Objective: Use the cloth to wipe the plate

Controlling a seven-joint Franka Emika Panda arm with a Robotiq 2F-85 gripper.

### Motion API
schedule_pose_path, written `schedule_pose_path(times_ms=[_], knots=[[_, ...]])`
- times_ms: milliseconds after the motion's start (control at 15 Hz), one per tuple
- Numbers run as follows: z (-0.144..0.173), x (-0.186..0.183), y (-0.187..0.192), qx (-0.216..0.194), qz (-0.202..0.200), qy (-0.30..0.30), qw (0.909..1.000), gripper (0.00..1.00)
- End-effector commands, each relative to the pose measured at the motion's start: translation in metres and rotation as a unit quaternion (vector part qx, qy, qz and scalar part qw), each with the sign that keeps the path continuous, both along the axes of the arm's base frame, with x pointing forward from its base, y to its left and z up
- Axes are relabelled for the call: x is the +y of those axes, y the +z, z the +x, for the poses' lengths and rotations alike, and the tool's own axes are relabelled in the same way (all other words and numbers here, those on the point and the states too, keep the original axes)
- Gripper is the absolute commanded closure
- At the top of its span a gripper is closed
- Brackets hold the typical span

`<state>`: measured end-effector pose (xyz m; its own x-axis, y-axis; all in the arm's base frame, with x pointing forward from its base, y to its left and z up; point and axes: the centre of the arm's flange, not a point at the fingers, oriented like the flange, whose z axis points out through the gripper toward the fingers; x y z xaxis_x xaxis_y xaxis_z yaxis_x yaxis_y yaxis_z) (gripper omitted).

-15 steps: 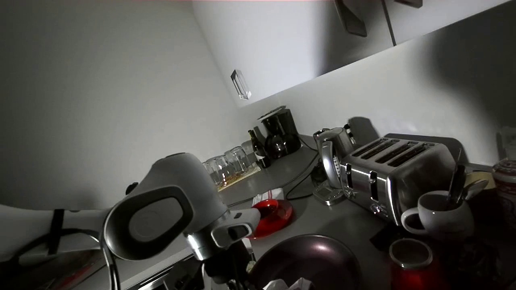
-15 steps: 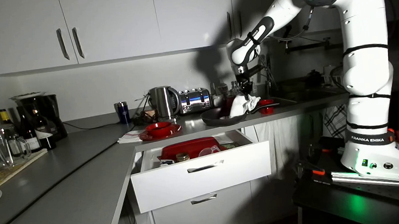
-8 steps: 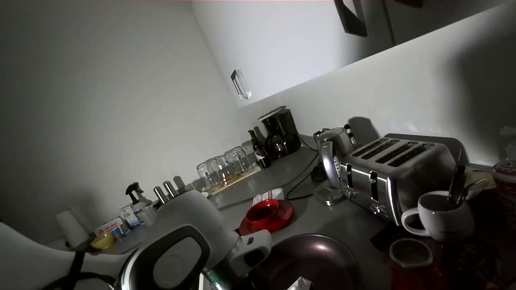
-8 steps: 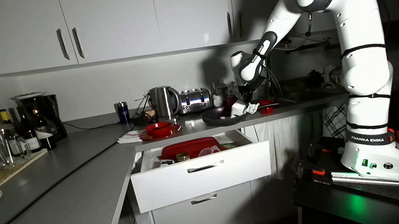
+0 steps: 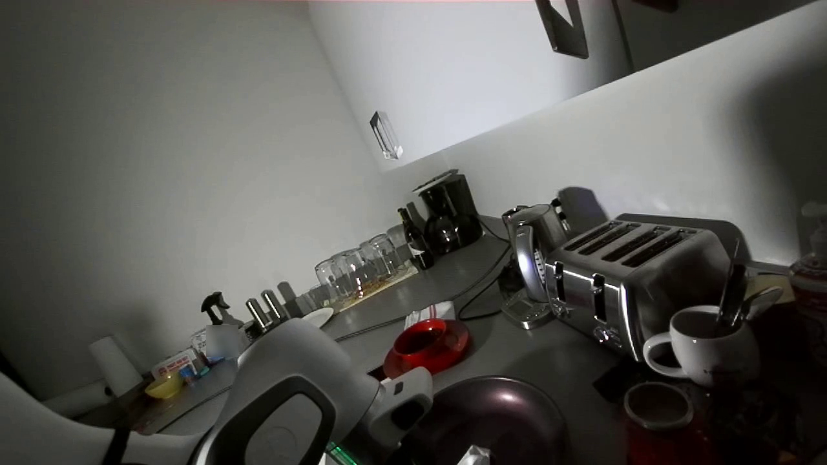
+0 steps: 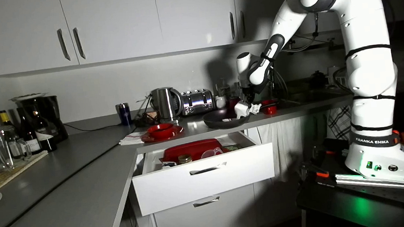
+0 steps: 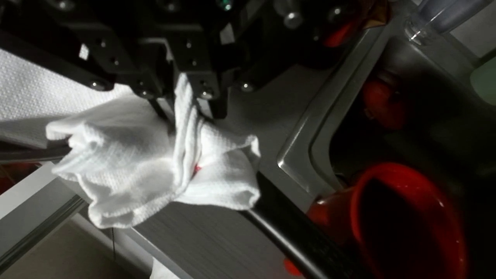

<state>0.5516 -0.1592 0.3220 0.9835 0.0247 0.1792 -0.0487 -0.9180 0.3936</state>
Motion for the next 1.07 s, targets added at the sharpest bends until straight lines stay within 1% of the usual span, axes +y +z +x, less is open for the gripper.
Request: schedule_pose_path(times_ms=[0,467,1000], knots=[[-0.008,0.004,-0.006,-0.015,-0.004,0.003,0.9999,0.92],[-0.014,0.009,0.012,-0.022,0.010,-0.001,0.9997,0.92],[-0.020,0.028,0.060,-0.063,0.031,-0.004,0.9975,0.92]])
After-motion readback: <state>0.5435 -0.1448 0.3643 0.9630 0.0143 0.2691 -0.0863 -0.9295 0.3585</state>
